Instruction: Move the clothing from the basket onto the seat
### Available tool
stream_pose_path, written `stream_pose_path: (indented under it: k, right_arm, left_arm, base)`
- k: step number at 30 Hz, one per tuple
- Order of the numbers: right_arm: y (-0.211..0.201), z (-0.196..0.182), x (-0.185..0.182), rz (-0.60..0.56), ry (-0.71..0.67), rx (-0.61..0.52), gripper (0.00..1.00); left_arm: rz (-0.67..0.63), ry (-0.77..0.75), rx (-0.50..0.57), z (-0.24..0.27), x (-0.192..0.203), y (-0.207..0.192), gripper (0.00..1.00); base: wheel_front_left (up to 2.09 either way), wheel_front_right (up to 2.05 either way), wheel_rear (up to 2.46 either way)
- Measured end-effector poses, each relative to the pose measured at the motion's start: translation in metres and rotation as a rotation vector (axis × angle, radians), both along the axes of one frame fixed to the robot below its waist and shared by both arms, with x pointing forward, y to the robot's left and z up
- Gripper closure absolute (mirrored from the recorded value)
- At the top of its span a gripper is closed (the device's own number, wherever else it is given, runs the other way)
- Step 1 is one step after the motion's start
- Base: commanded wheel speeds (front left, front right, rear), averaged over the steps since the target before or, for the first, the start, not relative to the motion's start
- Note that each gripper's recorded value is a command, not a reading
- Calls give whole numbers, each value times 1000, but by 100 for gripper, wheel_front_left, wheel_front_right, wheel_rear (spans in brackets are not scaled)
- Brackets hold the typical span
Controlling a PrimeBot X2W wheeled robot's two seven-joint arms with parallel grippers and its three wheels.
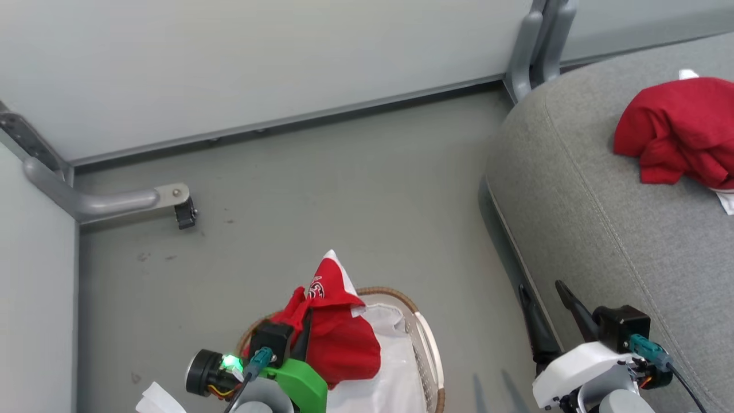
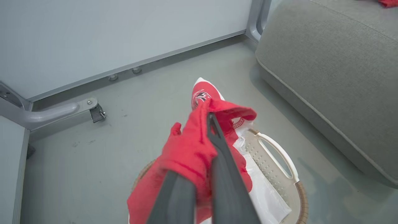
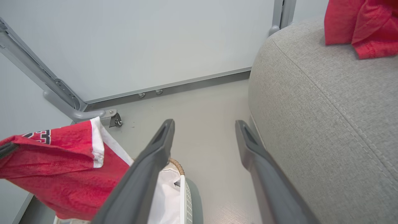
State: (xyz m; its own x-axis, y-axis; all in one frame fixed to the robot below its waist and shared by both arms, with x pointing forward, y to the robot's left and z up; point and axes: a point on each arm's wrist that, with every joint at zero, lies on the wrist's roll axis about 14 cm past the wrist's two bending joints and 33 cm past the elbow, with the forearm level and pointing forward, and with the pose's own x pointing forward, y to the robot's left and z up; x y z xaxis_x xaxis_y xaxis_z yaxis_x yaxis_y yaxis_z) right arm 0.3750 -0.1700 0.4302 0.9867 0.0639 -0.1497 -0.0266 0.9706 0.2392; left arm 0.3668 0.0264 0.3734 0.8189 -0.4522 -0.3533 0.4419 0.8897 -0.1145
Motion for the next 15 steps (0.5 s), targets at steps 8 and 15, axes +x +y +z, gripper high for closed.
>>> stream_pose_path:
  k: [8, 15]
  right_arm:
    - [9, 18, -13, 26, -55, 6, 0]
    - [19, 25, -22, 53, -77, 8, 0]
  left_arm:
    - [5, -267, -95, 89, 12, -4, 100]
    - [-18, -458, -138, 152, 13, -9, 100]
  base:
    - [0, 0, 0]
    - [0, 0, 0]
